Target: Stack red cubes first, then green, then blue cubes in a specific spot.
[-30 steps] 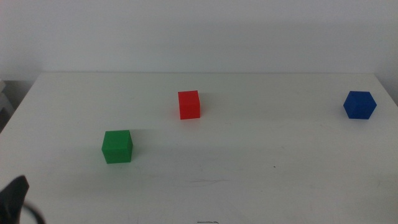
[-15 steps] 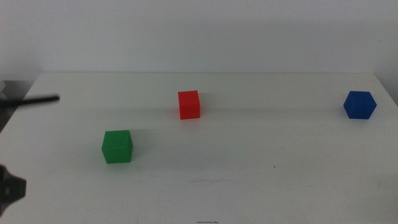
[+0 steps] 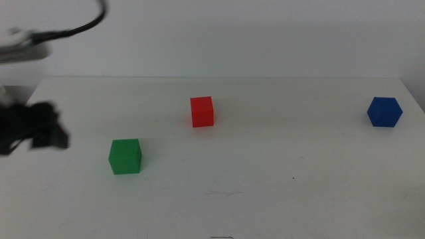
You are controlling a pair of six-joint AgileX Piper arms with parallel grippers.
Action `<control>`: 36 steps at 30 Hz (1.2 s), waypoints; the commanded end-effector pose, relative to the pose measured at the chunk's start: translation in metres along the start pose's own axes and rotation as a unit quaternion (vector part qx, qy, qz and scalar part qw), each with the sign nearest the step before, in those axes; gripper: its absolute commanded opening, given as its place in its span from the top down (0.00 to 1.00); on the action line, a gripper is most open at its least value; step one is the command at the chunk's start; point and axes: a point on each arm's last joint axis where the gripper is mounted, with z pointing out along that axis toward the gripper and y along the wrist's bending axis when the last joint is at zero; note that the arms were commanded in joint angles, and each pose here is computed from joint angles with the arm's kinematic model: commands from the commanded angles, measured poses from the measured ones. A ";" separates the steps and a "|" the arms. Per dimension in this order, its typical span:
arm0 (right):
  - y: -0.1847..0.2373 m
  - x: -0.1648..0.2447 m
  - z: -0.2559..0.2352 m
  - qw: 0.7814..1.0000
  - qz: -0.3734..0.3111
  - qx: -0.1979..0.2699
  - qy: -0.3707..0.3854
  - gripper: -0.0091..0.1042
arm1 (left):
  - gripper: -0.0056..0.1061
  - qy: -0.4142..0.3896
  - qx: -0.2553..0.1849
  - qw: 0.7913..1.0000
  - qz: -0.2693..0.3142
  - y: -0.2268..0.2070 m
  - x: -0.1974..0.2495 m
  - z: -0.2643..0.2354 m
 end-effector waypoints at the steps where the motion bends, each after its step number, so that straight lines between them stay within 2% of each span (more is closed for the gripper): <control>1: -0.001 -0.014 -0.004 0.998 -0.006 0.004 -0.059 0.13 | 0.13 -0.030 0.011 0.999 -0.003 -0.018 -0.028 0.000; 9: -0.001 -0.014 -0.004 0.998 -0.006 0.004 -0.059 0.13 | 0.13 -0.007 -0.045 0.999 0.027 -0.088 -0.094 0.053; 17: -0.001 -0.014 -0.004 0.998 -0.006 0.004 -0.059 0.13 | 0.13 -0.013 -0.021 0.998 0.053 -0.142 -0.144 0.118; 22: -0.001 -0.014 -0.004 0.998 -0.006 0.004 -0.059 0.13 | 0.13 -0.027 0.023 0.999 0.023 -0.162 -0.163 0.159; 28: -0.001 -0.014 -0.004 0.998 -0.006 0.004 -0.059 0.13 | 0.14 0.001 0.035 0.999 0.008 -0.176 -0.175 0.191; 36: -0.001 -0.014 -0.004 0.998 -0.006 0.004 -0.059 0.13 | 0.21 0.003 0.041 0.999 0.004 -0.185 -0.185 0.222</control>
